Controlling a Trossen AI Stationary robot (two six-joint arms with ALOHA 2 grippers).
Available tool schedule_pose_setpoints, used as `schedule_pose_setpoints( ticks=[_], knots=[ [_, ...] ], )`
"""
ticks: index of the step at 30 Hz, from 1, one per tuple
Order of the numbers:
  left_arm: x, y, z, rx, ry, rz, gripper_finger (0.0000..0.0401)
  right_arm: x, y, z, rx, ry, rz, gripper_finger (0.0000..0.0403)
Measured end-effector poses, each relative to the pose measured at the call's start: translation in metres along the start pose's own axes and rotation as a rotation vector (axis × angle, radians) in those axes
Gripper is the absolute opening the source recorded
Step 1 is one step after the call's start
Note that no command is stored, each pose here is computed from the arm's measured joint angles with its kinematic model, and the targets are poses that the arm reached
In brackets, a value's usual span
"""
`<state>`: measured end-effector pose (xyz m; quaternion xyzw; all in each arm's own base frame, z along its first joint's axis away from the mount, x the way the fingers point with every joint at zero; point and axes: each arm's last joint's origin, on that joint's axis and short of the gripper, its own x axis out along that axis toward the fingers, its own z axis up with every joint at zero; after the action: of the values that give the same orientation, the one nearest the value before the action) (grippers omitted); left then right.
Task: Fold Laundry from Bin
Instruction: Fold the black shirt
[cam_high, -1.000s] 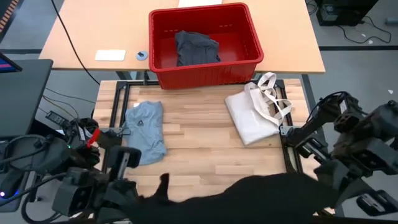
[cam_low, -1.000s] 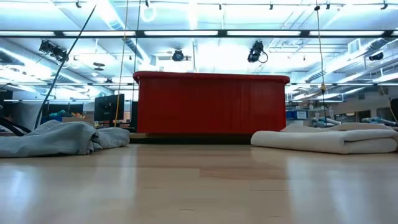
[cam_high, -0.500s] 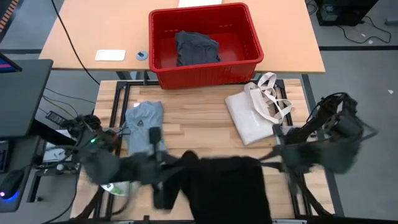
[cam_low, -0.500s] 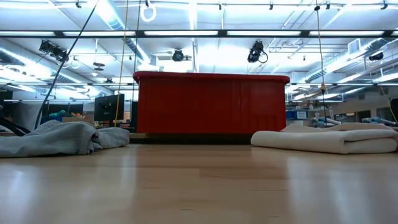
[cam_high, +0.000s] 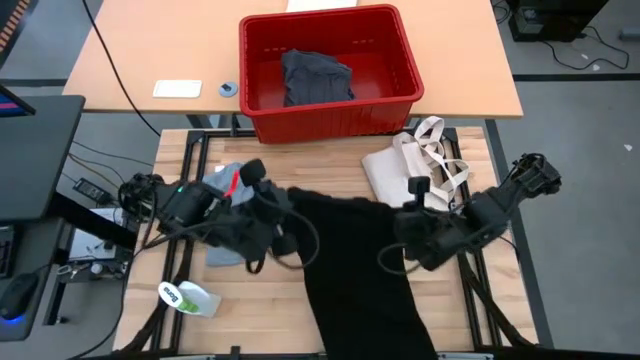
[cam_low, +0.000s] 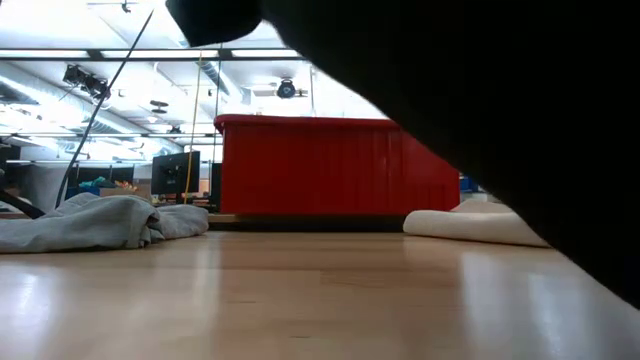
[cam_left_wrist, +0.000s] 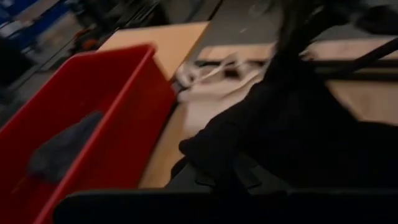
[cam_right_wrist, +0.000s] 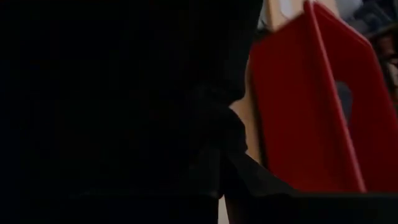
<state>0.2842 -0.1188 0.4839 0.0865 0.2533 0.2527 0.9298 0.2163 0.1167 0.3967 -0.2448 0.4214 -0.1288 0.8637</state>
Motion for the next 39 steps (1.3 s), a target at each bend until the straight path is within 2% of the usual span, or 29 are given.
schedule_pose_setpoints(
  ticks=[4, 8, 15, 18, 22, 25, 29, 33, 39],
  knots=[
    [0.011, 0.014, -0.005, 0.021, 0.059, 0.088, 0.0009, 0.026, -0.009, -0.007, -0.101, 0.097, -0.091, 0.0014],
    [0.02, 0.026, -0.007, 0.046, 0.097, 0.165, 0.0009, 0.047, -0.023, -0.012, -0.215, 0.181, -0.23, 0.0012],
    [0.037, 0.05, -0.005, 0.104, 0.102, 0.369, 0.0008, 0.071, -0.06, -0.014, -0.222, 0.281, -0.42, 0.0013],
    [0.048, 0.064, -0.004, 0.103, 0.134, 0.421, 0.0008, 0.082, -0.077, -0.014, -0.178, 0.306, -0.43, 0.0013],
    [0.063, 0.082, -0.005, 0.081, 0.185, 0.451, 0.0008, 0.095, -0.095, -0.015, -0.142, 0.315, -0.371, 0.0013],
    [0.07, 0.094, -0.005, 0.084, 0.211, 0.483, 0.0008, 0.1, -0.106, -0.016, -0.139, 0.331, -0.396, 0.0013],
    [0.073, 0.096, -0.005, 0.111, 0.237, 0.444, 0.0008, 0.104, -0.116, -0.02, -0.143, 0.363, -0.413, 0.0012],
    [0.071, 0.084, -0.007, 0.129, 0.258, 0.302, 0.0008, 0.106, -0.115, -0.023, -0.144, 0.368, -0.344, 0.0012],
    [0.096, 0.051, -0.03, 0.327, 0.35, 0.276, 0.0008, 0.102, -0.108, -0.023, -0.191, 0.383, -0.315, 0.0012]
  ],
)
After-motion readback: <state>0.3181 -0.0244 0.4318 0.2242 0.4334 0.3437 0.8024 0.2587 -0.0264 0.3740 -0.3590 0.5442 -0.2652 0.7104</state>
